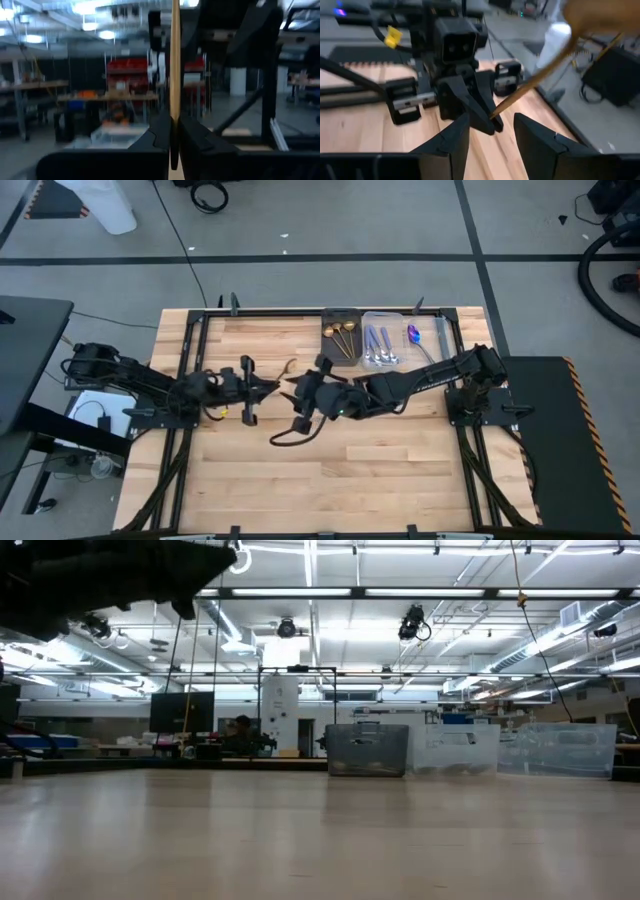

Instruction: Sort silverware by color (type)

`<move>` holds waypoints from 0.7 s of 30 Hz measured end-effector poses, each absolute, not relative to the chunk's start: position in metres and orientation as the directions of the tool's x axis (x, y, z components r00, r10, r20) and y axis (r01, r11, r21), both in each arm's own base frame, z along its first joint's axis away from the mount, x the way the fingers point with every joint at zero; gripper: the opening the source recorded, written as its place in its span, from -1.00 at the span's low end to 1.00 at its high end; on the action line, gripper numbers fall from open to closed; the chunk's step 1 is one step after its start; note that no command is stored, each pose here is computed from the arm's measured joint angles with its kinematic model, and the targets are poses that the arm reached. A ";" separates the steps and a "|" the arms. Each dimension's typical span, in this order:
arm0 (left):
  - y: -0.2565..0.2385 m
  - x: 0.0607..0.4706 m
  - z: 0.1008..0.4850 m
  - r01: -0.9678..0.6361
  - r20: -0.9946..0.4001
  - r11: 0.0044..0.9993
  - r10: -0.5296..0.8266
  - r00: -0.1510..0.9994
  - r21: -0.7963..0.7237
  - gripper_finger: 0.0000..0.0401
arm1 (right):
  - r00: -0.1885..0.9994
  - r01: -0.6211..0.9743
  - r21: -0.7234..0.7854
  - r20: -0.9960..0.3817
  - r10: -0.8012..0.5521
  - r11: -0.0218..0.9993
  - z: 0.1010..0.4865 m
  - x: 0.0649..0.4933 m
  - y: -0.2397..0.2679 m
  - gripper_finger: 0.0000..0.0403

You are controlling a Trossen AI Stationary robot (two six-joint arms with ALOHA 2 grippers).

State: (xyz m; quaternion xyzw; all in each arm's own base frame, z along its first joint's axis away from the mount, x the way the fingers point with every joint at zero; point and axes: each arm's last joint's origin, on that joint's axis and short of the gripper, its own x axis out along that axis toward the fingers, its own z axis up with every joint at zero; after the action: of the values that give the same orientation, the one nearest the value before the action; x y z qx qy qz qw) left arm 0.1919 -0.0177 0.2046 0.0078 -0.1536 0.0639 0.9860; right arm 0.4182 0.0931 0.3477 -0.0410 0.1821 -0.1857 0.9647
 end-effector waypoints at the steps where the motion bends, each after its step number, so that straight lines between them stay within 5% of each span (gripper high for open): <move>1: -0.018 0.191 0.207 -0.127 0.331 0.992 0.119 0.936 0.002 -0.89 | 0.871 0.347 -0.151 -0.316 -0.377 0.926 0.350 0.419 0.092 -0.18; 16: -0.020 0.200 0.237 -0.115 0.466 0.993 0.083 0.881 0.040 -0.89 | 0.957 0.203 -0.154 -0.180 -0.230 0.967 0.367 0.434 0.058 -0.20; 21: -0.020 0.200 0.237 -0.112 0.461 0.993 0.083 0.884 0.035 -0.89 | 0.971 0.147 -0.135 -0.170 -0.169 0.980 0.368 0.436 0.052 -0.36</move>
State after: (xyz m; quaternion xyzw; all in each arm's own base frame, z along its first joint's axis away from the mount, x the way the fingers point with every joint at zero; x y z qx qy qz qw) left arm 0.2003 -0.0201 0.2368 0.0303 -0.2359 0.0501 0.9700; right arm 0.4359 0.0524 0.3684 -0.0609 0.0906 -0.0795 0.9908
